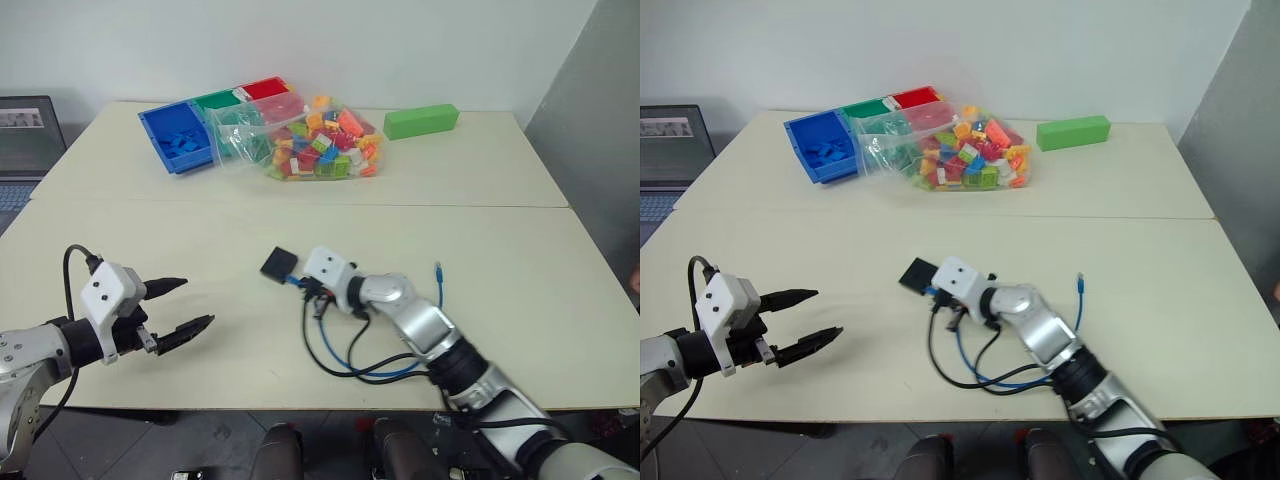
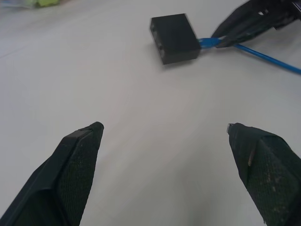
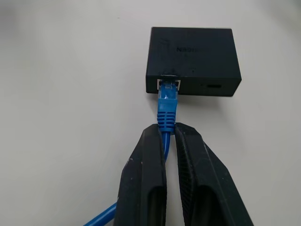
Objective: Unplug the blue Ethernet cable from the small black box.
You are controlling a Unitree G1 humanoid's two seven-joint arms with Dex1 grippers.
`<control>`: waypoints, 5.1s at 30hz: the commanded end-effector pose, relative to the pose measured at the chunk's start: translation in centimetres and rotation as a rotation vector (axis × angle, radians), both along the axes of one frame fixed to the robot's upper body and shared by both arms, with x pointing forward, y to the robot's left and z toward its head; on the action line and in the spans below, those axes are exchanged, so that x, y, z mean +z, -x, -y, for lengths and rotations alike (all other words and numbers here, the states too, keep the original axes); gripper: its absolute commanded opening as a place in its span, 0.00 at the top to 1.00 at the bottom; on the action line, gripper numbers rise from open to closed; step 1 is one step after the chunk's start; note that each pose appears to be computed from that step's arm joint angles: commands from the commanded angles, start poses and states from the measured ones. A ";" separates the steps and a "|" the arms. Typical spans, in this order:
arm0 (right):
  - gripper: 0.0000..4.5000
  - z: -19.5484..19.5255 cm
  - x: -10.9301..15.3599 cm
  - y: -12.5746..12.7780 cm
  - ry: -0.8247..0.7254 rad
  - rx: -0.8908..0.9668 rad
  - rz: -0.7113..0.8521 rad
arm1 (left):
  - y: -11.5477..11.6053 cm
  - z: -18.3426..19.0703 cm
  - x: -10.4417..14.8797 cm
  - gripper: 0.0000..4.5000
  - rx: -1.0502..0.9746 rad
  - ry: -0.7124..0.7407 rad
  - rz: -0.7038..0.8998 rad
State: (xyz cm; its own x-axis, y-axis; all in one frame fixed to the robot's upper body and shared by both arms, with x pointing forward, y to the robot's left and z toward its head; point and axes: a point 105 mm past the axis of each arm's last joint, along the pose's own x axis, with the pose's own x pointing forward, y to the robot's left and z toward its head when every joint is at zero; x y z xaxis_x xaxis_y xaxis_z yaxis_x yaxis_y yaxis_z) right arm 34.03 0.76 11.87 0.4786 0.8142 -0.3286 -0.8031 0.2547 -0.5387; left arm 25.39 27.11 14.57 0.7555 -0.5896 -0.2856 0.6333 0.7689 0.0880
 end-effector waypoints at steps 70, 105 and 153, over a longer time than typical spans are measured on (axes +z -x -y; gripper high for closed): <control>0.23 1.6 6.6 6.9 -0.500 0.345 -0.593 | -0.6 10.0 4.2 0.83 -0.544 0.442 -0.138; 0.23 -0.7 6.5 6.4 -0.529 0.405 -0.803 | -0.5 10.5 4.4 0.83 -0.585 0.440 -0.149; 0.99 8.4 3.4 -2.2 -0.555 -0.133 -0.562 | -0.7 6.9 3.8 0.83 -0.434 0.392 -0.143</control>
